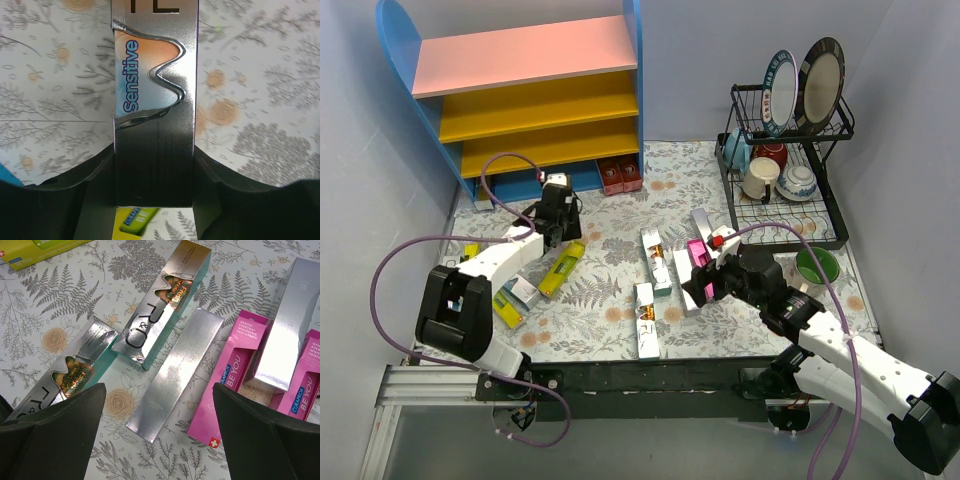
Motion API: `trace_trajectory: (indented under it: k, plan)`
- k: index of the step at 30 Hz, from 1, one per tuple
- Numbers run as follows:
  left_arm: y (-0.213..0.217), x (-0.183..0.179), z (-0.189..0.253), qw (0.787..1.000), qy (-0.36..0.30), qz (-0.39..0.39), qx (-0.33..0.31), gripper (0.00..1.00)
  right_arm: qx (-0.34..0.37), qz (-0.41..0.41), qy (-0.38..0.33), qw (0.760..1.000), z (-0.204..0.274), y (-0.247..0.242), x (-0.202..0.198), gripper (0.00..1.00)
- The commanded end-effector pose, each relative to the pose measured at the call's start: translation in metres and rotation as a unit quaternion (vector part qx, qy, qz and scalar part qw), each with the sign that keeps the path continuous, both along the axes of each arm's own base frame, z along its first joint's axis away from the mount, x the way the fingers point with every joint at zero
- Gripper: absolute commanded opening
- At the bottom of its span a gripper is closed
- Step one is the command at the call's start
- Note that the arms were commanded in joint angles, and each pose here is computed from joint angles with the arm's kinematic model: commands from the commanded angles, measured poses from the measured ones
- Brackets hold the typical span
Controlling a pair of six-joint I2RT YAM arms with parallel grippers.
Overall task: Place and organize the toothpastes onto the shelf
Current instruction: Place the toothpaste on the shelf.
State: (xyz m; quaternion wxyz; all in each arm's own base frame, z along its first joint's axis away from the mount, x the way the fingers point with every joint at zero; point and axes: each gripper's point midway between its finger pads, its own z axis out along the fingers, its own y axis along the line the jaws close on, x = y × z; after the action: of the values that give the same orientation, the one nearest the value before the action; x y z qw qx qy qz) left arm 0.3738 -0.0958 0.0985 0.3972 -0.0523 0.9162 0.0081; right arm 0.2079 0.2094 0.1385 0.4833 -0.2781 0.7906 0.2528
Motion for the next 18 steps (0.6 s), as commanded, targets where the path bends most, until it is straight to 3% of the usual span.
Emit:
trace_trajectory:
  k: [1,10,18]
  plan:
    - [0.033,0.025,0.019,1.0,-0.017,0.023,0.005,0.35,0.011,0.003,-0.021,1.0,0.006,0.004,0.004,0.96]
    - [0.103,0.093,0.01,0.994,-0.042,0.101,0.015,0.37,0.004,0.009,-0.015,1.0,-0.001,0.006,0.004,0.96]
    - [0.157,0.127,0.001,0.986,-0.053,0.152,0.04,0.38,-0.001,0.006,-0.011,1.0,-0.007,0.006,0.005,0.96]
